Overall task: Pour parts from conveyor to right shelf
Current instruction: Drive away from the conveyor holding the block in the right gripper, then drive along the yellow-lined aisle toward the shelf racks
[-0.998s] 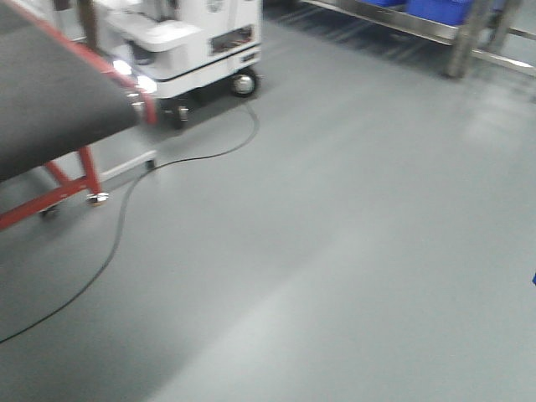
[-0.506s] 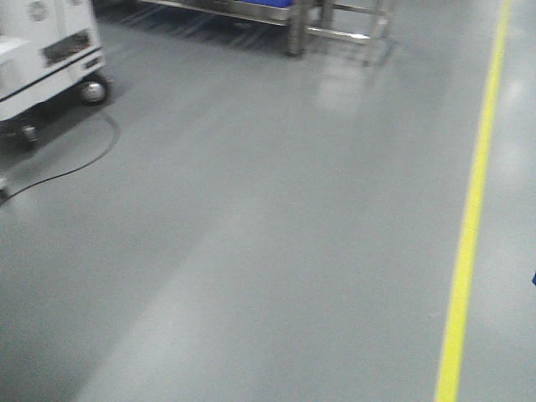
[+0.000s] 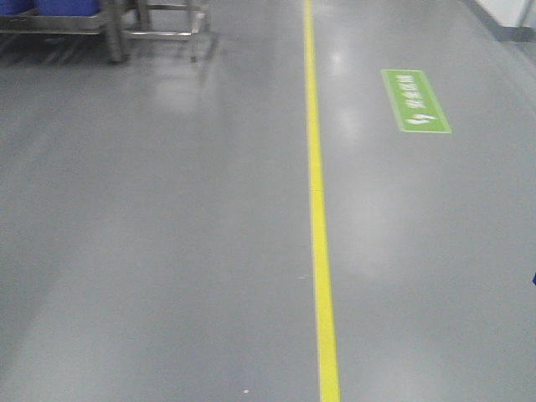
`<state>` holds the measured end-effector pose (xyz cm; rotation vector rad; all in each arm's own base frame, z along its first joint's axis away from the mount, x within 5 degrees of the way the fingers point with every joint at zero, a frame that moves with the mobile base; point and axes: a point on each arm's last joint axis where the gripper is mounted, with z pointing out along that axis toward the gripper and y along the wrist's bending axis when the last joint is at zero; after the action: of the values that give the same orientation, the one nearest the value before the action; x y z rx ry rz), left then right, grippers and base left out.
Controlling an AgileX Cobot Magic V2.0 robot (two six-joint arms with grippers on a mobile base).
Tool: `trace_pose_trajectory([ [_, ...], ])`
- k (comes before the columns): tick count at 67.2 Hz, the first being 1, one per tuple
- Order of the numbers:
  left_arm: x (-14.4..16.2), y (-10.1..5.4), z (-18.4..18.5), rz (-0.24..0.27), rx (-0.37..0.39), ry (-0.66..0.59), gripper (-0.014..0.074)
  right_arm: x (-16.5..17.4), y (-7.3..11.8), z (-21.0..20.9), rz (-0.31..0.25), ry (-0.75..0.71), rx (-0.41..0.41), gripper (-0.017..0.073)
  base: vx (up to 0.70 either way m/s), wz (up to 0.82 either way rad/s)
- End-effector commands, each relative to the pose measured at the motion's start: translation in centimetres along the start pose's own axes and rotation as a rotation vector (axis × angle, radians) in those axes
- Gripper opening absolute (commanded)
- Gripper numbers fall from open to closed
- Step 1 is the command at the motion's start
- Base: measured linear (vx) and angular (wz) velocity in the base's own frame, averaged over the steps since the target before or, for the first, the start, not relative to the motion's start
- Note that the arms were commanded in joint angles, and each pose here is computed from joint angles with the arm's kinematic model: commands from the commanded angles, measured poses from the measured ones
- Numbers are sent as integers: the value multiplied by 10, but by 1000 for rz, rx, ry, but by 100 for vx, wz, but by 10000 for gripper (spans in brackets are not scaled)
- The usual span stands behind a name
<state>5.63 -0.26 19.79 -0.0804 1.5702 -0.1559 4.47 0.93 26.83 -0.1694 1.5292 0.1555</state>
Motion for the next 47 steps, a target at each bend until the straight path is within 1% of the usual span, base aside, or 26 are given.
trace_pose_trajectory([
  [1,0,0,0,-13,15,-60,-6,-16,0,-1,-11,-97,2,-4,7,-71],
  [12,0,0,0,-13,15,-60,-6,-16,0,-1,-11,-94,2,-4,10,-59],
  [24,0,0,0,-13,15,-60,-6,-16,0,-1,-11,-94,2,-4,17,-40],
  [36,0,0,0,-13,15,-60,-6,-16,0,-1,-11,-94,2,-4,24,-27],
  [47,0,0,0,-13,15,-60,-6,-16,0,-1,-11,-94,2,-4,34,-10],
])
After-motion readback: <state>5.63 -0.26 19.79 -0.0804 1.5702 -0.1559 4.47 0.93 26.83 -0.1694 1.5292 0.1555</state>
